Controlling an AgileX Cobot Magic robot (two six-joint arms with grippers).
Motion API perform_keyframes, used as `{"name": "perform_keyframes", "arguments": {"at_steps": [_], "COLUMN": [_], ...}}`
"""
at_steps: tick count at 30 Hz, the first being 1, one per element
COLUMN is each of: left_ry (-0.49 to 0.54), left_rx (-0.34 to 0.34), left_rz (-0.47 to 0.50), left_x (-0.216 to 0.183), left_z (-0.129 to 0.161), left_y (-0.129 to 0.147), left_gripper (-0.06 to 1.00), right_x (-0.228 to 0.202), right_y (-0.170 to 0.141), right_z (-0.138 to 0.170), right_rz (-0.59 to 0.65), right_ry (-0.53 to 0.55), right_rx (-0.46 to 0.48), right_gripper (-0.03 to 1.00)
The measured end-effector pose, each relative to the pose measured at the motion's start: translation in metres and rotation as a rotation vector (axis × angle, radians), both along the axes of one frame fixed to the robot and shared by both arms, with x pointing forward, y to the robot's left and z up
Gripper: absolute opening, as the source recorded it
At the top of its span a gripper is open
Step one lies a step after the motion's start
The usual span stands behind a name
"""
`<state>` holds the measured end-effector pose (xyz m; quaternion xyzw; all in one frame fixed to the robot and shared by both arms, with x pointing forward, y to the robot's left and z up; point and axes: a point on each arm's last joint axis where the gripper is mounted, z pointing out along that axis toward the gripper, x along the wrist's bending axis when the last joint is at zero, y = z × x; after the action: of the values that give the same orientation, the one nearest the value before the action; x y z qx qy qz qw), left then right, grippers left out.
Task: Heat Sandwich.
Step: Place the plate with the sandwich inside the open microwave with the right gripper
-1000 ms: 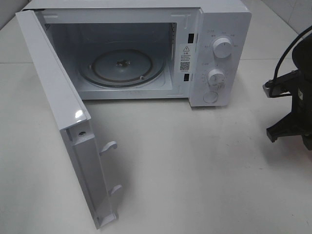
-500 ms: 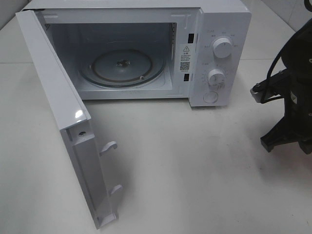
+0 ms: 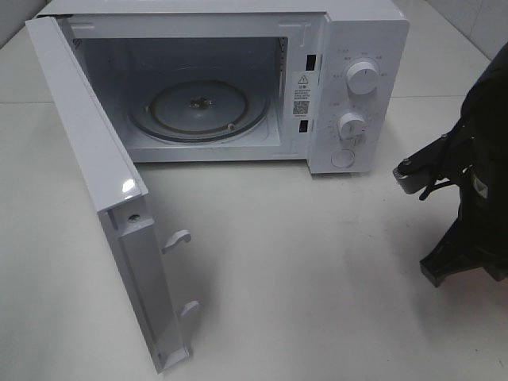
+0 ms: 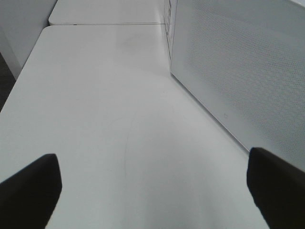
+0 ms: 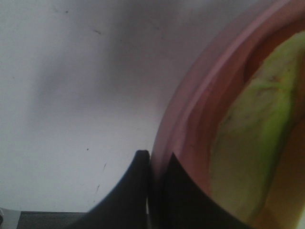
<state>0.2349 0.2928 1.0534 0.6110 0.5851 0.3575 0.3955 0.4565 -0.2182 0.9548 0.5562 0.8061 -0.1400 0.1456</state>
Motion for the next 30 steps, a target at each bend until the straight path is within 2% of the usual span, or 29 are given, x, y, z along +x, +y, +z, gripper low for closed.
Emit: {"name": "perform_keyframes", "arguments": {"at_steps": [18,27,30], "left_ry": [0.000,0.000,0.000], "left_rx": [0.000,0.000,0.000], "left_rz": [0.000,0.000,0.000], "left_x": [0.000,0.000,0.000], "left_z": [0.000,0.000,0.000], "left_y": [0.000,0.000,0.000], "left_gripper": [0.99,0.99,0.99], "right_x": [-0.034,-0.051,-0.059], "right_y": [0.041,0.061,0.069], "right_z": [0.017,0.020,0.022], "right_rz": [0.207,0.332,0.415], "right_ry": [-0.004,-0.010,-0.006], "right_rx": [-0.012,-0.005,-0.004], "right_gripper": [0.04,0.04,0.04]}}
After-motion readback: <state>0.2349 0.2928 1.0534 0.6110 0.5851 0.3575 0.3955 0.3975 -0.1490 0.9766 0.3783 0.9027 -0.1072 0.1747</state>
